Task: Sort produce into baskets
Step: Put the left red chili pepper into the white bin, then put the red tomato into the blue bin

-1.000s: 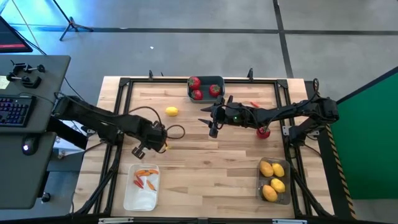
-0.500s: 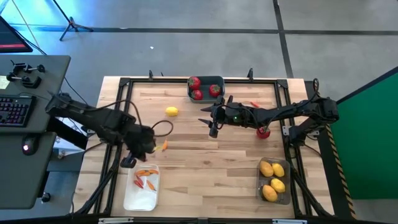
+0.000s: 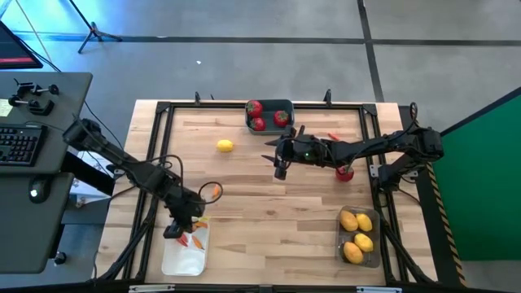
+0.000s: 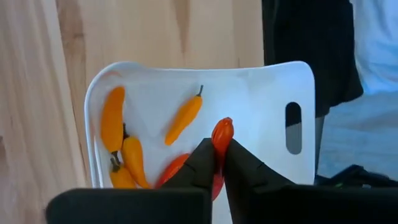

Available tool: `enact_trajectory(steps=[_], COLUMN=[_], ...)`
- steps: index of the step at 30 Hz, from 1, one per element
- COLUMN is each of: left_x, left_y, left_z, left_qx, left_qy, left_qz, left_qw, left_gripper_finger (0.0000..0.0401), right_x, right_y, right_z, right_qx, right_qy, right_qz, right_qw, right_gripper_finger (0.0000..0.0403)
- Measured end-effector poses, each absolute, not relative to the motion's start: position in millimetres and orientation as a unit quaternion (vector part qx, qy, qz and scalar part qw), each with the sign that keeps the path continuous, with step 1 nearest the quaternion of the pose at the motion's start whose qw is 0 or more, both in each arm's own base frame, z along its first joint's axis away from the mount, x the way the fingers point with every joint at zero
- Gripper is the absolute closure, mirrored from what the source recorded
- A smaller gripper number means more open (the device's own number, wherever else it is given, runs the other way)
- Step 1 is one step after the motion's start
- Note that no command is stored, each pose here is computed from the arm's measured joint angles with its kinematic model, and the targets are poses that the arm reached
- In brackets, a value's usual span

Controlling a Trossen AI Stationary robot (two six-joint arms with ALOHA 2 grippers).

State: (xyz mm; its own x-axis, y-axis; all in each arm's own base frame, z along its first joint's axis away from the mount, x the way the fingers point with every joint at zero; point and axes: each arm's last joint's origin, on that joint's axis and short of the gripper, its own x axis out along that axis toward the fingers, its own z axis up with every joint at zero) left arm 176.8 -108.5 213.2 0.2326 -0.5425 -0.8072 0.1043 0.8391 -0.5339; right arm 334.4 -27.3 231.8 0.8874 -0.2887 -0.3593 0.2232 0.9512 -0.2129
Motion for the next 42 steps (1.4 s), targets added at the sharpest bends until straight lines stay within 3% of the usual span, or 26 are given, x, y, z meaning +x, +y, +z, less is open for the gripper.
enact_trajectory(steps=[13,17,24,30,35,42], left_x=[178,179,199,220,235,257], left_y=[-105,-103,-78,-43,-15,18], left_z=[210,210,211,216,223,219], left_qx=[-0.204,-0.185,-0.116,-0.080,-0.061,-0.045], left_qy=[0.582,0.575,0.499,0.415,0.334,0.261], left_qz=[-0.170,-0.177,-0.182,-0.185,-0.192,-0.197], left_qw=[0.769,0.777,0.839,0.887,0.921,0.944], left_gripper_finger=[0.0277,0.0261,0.0308,0.0367,0.0397,0.0401], right_x=[331,326,297,253,215,187], right_y=[-32,-31,-31,-30,-29,-24], right_z=[234,241,256,263,253,242], right_qx=[-0.140,-0.139,-0.091,0.024,0.133,0.197], right_qy=[0.210,0.208,0.258,0.347,0.466,0.577], right_qz=[-0.223,-0.224,-0.231,-0.248,-0.279,-0.321], right_qw=[0.942,0.942,0.934,0.904,0.829,0.725], right_gripper_finger=[0.0204,0.0204,0.0204,0.0204,0.0204,0.0204])
